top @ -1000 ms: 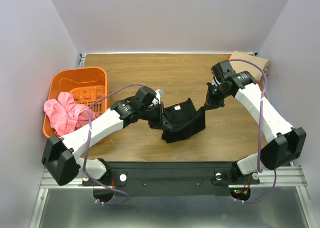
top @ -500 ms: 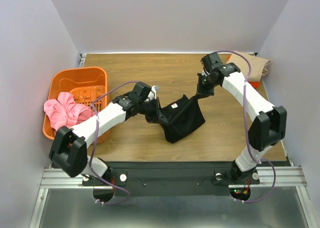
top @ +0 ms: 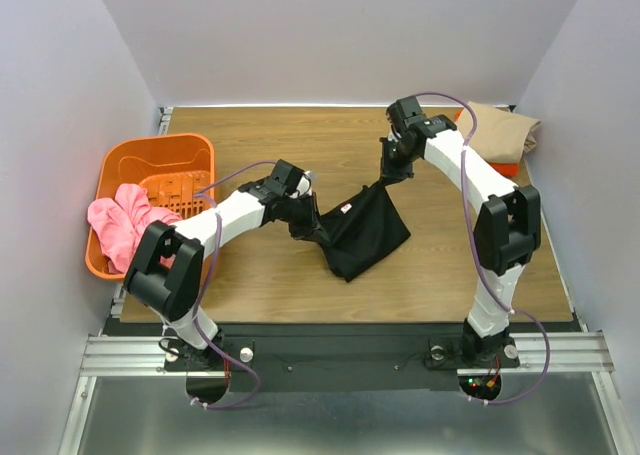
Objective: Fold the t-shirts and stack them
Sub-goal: Fold the tshirt
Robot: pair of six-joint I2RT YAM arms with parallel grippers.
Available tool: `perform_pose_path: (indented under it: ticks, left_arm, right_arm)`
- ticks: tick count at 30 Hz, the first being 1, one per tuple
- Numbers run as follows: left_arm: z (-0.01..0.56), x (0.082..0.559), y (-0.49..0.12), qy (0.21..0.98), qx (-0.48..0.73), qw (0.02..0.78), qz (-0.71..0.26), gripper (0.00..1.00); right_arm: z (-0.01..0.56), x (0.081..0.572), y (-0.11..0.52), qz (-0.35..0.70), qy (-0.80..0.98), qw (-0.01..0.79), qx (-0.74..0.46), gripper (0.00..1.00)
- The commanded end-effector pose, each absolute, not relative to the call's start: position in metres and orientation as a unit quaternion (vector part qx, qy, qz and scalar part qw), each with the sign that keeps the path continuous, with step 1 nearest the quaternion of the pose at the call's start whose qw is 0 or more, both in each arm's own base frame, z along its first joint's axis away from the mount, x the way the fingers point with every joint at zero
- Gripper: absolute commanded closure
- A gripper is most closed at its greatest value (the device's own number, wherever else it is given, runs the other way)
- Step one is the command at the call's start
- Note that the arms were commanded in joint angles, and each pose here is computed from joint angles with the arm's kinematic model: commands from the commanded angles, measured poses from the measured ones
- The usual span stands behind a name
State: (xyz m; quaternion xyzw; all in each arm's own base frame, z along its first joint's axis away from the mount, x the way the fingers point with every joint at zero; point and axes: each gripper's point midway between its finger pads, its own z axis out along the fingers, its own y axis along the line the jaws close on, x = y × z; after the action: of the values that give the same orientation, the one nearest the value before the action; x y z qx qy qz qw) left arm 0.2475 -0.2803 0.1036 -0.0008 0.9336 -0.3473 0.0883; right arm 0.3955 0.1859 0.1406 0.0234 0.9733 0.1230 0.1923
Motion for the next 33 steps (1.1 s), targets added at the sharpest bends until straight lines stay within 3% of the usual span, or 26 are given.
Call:
perform_pose_path:
  ticks: [1, 17, 18, 19, 20, 21, 22, 25, 29, 33]
  left_arm:
    - [0.111, 0.268, -0.276, 0.934, 0.014, 0.113, -0.340, 1.00]
    - [0.087, 0.312, -0.247, 0.949, -0.025, 0.116, -0.293, 0.98]
    - [0.088, 0.317, -0.246, 0.950, -0.025, 0.122, -0.287, 0.91]
    - [0.086, 0.318, -0.240, 0.955, -0.030, 0.120, -0.271, 0.67]
    - [0.083, 0.326, -0.231, 0.961, -0.037, 0.132, -0.242, 0.54]
    - [0.094, 0.336, -0.227, 0.962, -0.039, 0.145, -0.229, 0.32]
    - [0.097, 0.347, -0.219, 0.964, -0.046, 0.165, -0.203, 0.22]
    - [0.135, 0.376, -0.217, 0.958, -0.048, 0.216, -0.183, 0.02]
    - [0.180, 0.403, -0.213, 0.944, -0.065, 0.278, -0.168, 0.02]
    - [0.180, 0.392, -0.216, 0.943, -0.064, 0.276, -0.174, 0.02]
  right_arm:
    - [0.148, 0.427, 0.190, 0.121, 0.963, 0.239, 0.011, 1.00]
    - [0.115, 0.470, 0.202, 0.109, 0.966, 0.234, 0.004, 0.99]
    - [0.114, 0.472, 0.202, 0.108, 0.966, 0.234, 0.007, 0.98]
    - [0.120, 0.478, 0.203, 0.113, 0.963, 0.243, 0.008, 0.95]
    - [0.119, 0.482, 0.201, 0.116, 0.963, 0.243, 0.013, 0.78]
    - [0.131, 0.488, 0.205, 0.131, 0.958, 0.255, 0.015, 0.65]
    - [0.139, 0.492, 0.204, 0.141, 0.955, 0.260, 0.018, 0.46]
    - [0.162, 0.501, 0.201, 0.168, 0.945, 0.278, 0.024, 0.33]
    - [0.193, 0.507, 0.181, 0.228, 0.929, 0.289, 0.029, 0.26]
    - [0.185, 0.497, 0.160, 0.238, 0.930, 0.280, -0.005, 0.25]
